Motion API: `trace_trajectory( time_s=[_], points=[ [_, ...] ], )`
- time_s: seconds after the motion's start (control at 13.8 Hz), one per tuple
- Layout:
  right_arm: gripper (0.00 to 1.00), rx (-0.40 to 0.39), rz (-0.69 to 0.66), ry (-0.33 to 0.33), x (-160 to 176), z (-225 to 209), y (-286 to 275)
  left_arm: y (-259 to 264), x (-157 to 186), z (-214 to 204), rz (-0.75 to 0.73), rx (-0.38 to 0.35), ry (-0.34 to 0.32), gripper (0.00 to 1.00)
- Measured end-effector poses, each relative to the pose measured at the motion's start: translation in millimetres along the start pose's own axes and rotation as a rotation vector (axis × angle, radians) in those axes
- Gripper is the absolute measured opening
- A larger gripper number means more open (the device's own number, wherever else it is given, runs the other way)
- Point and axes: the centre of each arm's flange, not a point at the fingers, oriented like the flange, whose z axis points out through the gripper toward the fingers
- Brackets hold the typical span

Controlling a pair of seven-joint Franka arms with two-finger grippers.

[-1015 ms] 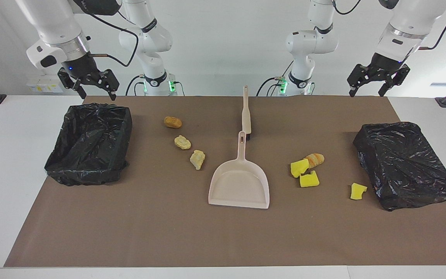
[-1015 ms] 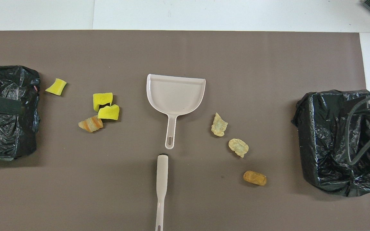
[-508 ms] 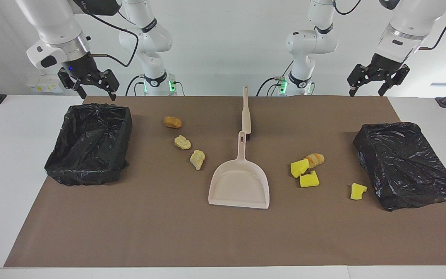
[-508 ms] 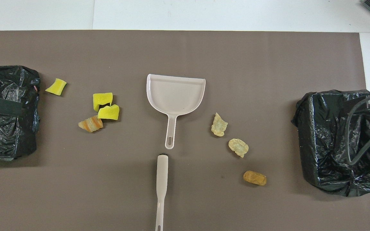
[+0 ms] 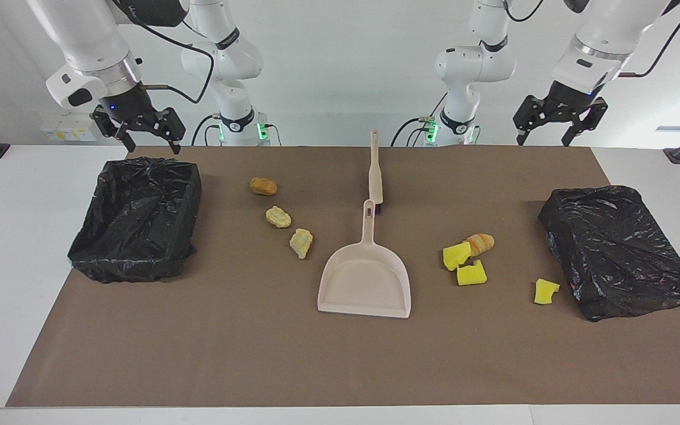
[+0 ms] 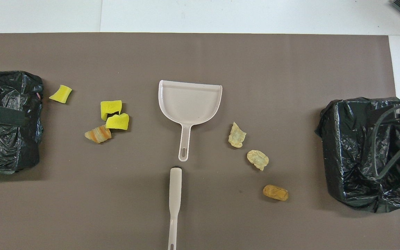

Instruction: Sweep and dump trash in bin

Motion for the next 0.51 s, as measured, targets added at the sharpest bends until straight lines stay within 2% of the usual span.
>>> trace_trajectory(
  time_s=[0.22,0.36,0.51],
  points=[
    [1.00,-0.001,-0.017,-0.008,0,4,-9,49,-28,9,0.038,-0.032,-0.039,1.00],
    [1.00,-0.002,-0.032,-0.019,2,9,-17,76,-56,15,0.072,-0.070,-0.069,1.00],
    [1.00,-0.005,-0.061,-0.041,8,23,-33,100,-91,26,0.100,-0.078,-0.103,1.00]
  ],
)
